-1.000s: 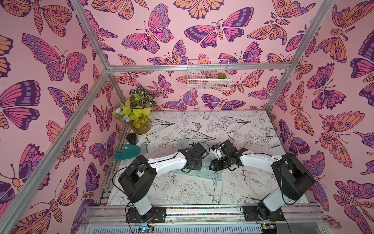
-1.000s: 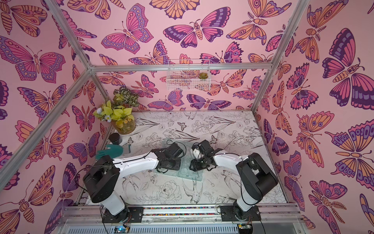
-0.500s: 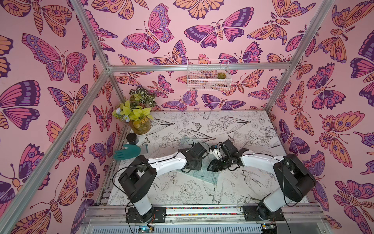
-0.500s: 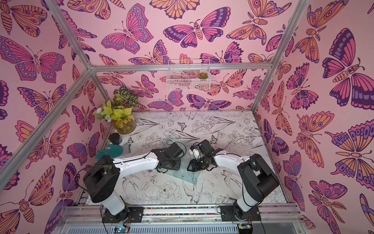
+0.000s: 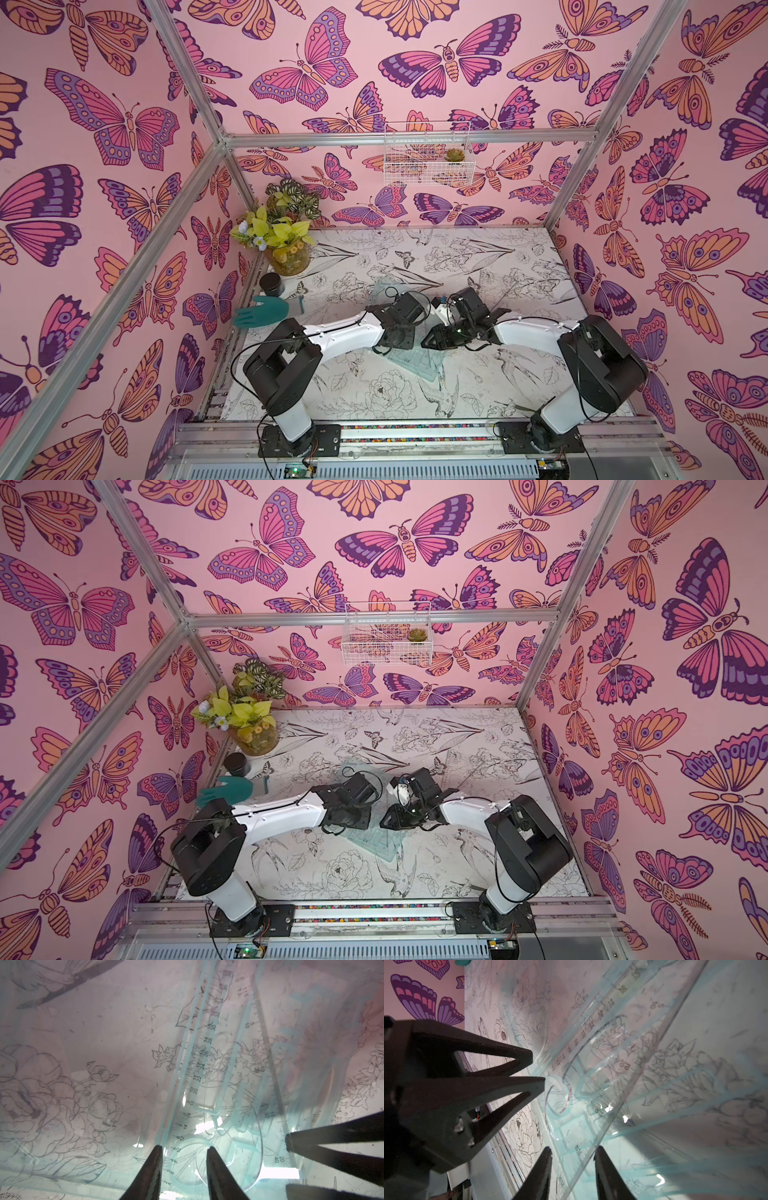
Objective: Open the ruler set and take out the ruler
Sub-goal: Pick up the ruler from the ruler set bag.
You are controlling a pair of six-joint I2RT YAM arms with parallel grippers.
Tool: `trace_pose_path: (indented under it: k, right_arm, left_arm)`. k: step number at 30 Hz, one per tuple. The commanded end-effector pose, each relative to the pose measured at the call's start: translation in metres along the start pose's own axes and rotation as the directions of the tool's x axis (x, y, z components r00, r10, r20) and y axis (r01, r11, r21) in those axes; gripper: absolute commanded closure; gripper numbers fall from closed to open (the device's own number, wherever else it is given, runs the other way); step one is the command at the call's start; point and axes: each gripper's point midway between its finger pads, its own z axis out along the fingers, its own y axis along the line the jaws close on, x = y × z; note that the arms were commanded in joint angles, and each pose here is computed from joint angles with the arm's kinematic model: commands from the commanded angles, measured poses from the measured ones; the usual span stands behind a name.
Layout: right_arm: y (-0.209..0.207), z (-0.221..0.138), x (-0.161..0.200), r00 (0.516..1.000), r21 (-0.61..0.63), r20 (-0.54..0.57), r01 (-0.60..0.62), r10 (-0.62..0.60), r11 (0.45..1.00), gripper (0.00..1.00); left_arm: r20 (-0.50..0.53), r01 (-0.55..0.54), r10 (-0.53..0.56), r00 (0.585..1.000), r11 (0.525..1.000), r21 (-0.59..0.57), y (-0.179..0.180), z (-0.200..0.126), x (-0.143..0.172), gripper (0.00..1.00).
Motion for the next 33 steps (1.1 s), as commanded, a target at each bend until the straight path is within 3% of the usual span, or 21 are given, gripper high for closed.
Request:
trace_pose_path:
  k: [1, 15, 29, 33]
  right_arm:
    - [0.008, 0.004, -0.003, 1.0, -0.053, 0.01, -0.016, 0.016, 0.998, 0.65]
    - [0.017, 0.017, -0.007, 0.991, -0.166, 0.057, -0.108, 0.119, 0.98, 0.61]
    - [0.029, 0.034, -0.009, 0.978, -0.207, 0.119, -0.147, 0.174, 0.967, 0.61]
    - [0.024, 0.037, -0.013, 0.973, -0.194, 0.139, -0.156, 0.185, 0.969, 0.62]
  left_arm:
    - [-0.008, -0.015, 0.015, 1.0, 1.0, -0.012, 0.003, 0.004, 0.004, 0.62]
    - [0.003, -0.028, 0.028, 1.0, 1.0, -0.008, 0.001, 0.002, 0.0, 0.61]
    - [0.01, -0.026, 0.027, 1.0, 1.0, -0.01, 0.004, -0.002, 0.002, 0.61]
    - [0.049, -0.014, 0.016, 0.999, 0.998, -0.056, 0.017, -0.012, -0.003, 0.61]
